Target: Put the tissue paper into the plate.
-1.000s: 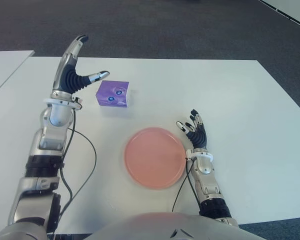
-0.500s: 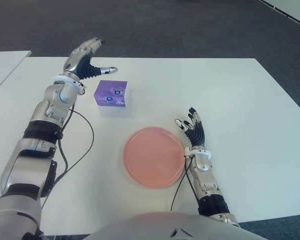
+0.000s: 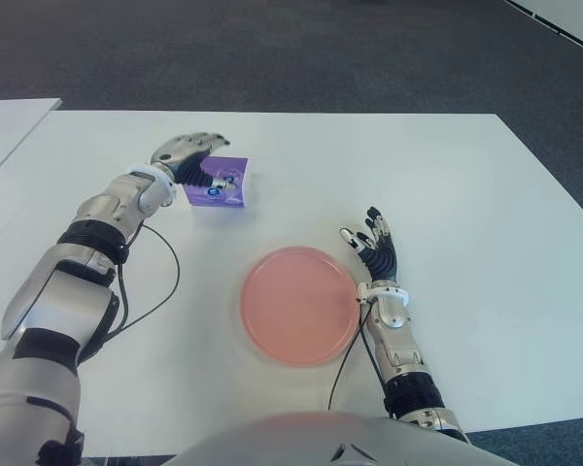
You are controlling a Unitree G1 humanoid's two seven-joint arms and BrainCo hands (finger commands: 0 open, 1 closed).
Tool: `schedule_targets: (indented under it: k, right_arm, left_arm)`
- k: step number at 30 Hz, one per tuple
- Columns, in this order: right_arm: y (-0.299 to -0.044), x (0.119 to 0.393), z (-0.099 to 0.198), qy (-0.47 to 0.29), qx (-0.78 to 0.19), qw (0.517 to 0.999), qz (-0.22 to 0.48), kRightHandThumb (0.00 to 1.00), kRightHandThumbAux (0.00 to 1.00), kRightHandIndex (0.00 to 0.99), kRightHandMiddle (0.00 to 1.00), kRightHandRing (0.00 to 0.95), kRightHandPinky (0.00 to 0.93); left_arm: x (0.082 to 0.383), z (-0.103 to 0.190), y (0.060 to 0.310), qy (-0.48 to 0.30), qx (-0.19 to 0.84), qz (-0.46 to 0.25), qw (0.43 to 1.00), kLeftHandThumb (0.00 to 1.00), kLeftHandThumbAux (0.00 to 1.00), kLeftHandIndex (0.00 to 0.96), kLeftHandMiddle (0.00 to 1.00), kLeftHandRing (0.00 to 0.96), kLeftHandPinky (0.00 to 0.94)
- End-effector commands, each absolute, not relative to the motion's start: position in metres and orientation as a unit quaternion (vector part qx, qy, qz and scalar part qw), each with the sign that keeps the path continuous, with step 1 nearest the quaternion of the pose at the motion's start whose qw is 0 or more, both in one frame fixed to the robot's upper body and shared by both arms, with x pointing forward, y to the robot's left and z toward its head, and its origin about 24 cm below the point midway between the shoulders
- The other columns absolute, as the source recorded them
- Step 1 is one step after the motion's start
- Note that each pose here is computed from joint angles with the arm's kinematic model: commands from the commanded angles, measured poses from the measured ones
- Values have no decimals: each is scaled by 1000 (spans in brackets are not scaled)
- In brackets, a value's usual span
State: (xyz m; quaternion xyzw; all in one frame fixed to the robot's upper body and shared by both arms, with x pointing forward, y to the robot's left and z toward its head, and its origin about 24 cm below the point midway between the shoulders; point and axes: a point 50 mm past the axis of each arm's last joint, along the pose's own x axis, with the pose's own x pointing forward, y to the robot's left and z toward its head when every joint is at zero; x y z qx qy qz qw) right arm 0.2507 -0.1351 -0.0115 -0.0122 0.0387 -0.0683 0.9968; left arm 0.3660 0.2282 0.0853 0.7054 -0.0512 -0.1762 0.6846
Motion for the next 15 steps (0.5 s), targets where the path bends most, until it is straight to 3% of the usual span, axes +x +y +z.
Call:
schedule_targets:
  k: [1,15]
  right_arm:
    - [-137,232,-44,124,-12,989,-76,168,660,58,22,0,8]
    - [-136,236,-46,129,-10,988,-80,162,651,58,22,0,8]
  left_arm:
    - [369,86,229,-37,732,-193,653,32,379,0,0,0,0]
    - [375,77,223,10,759,-214,615,36,383,0,0,0,0]
